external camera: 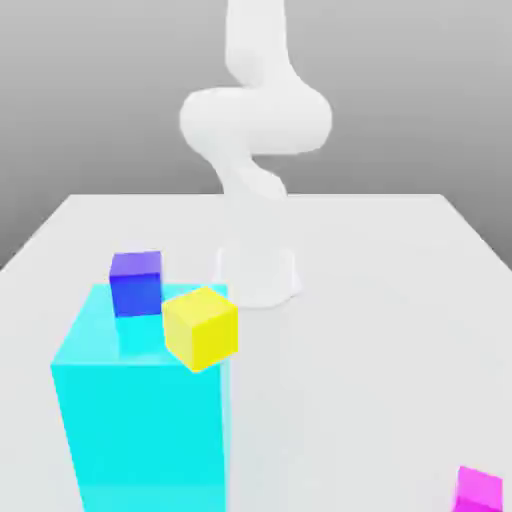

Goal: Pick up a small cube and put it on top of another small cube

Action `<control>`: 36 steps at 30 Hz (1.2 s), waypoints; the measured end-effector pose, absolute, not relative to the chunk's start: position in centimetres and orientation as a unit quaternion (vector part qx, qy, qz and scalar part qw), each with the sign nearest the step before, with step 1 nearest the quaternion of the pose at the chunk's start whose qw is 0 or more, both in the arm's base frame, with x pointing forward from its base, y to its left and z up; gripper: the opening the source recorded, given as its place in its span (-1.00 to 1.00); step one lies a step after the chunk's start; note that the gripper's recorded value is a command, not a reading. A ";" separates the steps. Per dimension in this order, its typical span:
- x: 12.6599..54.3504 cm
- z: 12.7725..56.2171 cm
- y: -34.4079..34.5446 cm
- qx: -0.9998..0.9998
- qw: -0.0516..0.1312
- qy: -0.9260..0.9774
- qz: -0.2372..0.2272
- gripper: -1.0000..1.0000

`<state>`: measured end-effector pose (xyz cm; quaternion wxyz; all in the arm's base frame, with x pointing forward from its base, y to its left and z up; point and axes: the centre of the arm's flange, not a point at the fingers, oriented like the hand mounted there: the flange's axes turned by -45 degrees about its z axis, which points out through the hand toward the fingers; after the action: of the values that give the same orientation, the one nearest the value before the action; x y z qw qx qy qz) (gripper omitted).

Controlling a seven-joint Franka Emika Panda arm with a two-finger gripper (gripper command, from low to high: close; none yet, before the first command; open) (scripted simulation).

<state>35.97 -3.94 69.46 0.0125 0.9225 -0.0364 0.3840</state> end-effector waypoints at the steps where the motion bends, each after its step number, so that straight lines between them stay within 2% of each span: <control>1: 36.8 67.7 -5.9 0.926 0.016 -0.052 0.374 0.00; 5: 38.6 58.8 -13.4 0.941 0.025 -0.111 0.320 0.00; 9: 37.8 49.0 -19.3 0.951 0.029 -0.164 0.261 0.00; 15: 32.2 35.3 -24.7 0.956 0.026 -0.235 0.172 0.00; 19: 27.3 27.4 -24.5 0.957 0.013 -0.266 0.112 0.00; 24: 28.9 21.3 -15.1 0.986 0.008 -0.162 0.030 0.00; 26: 28.2 19.7 -13.0 0.989 0.006 -0.147 0.008 0.00; 31: 28.0 17.2 -12.9 0.990 0.020 -0.142 -0.001 0.00; 36: 27.9 14.5 -12.7 0.990 0.016 -0.140 -0.002 0.00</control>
<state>27.92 -12.73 14.51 0.0162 0.9900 -0.1400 -0.0023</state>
